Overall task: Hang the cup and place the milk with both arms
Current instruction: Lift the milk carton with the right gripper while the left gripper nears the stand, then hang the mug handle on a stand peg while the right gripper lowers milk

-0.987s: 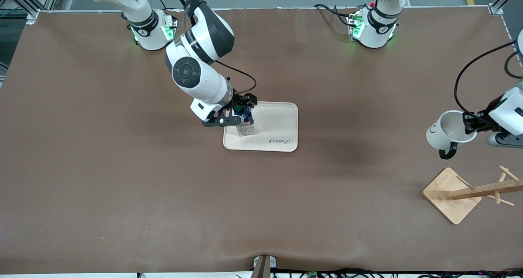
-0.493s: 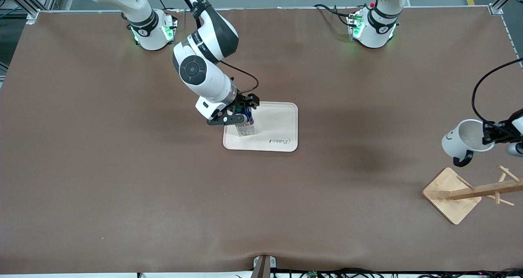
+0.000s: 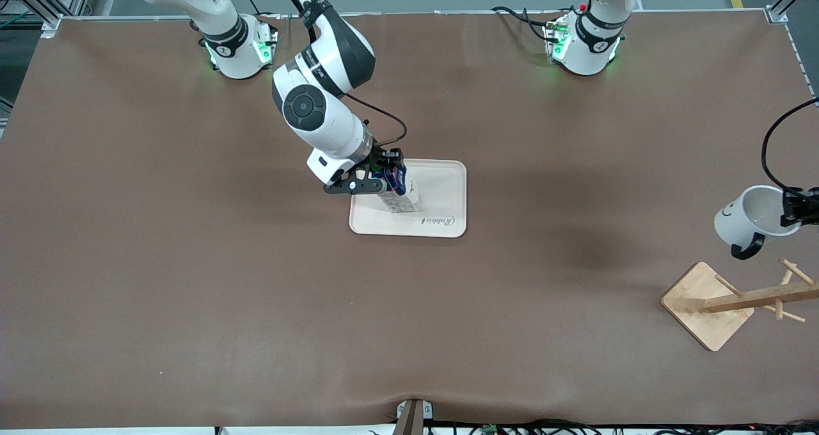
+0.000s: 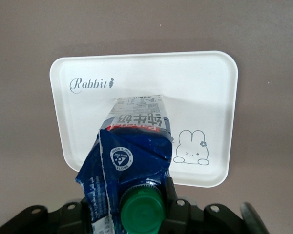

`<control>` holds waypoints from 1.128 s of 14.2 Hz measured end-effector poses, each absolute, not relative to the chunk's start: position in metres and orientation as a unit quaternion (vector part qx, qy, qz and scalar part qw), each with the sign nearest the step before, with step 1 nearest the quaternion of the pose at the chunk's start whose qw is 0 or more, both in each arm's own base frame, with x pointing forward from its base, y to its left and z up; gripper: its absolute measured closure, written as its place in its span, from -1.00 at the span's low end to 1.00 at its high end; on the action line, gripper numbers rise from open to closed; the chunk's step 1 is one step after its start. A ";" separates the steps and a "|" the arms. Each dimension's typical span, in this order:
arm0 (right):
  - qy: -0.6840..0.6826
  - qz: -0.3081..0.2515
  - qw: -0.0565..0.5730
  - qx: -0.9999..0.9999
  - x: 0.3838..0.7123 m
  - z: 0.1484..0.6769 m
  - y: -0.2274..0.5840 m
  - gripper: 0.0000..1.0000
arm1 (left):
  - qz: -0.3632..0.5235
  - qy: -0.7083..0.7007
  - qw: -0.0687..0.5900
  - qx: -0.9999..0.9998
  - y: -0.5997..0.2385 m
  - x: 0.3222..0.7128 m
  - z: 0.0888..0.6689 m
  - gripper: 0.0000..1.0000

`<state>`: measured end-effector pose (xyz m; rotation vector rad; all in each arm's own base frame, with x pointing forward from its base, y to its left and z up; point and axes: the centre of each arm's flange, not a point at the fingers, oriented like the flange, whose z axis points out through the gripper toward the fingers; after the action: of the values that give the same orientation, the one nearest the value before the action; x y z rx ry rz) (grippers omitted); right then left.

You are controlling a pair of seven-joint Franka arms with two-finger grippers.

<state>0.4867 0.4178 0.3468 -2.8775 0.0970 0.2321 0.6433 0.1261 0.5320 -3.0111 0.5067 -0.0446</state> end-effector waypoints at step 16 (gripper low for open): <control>0.088 0.150 -0.065 -0.983 0.534 0.458 0.227 0.07 | -0.030 0.154 0.043 -0.987 0.177 0.656 0.517 0.86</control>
<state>0.5341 0.2269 0.4583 -3.2217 0.2883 0.4907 0.6555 0.1775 0.5167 -3.0176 0.4723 -0.0927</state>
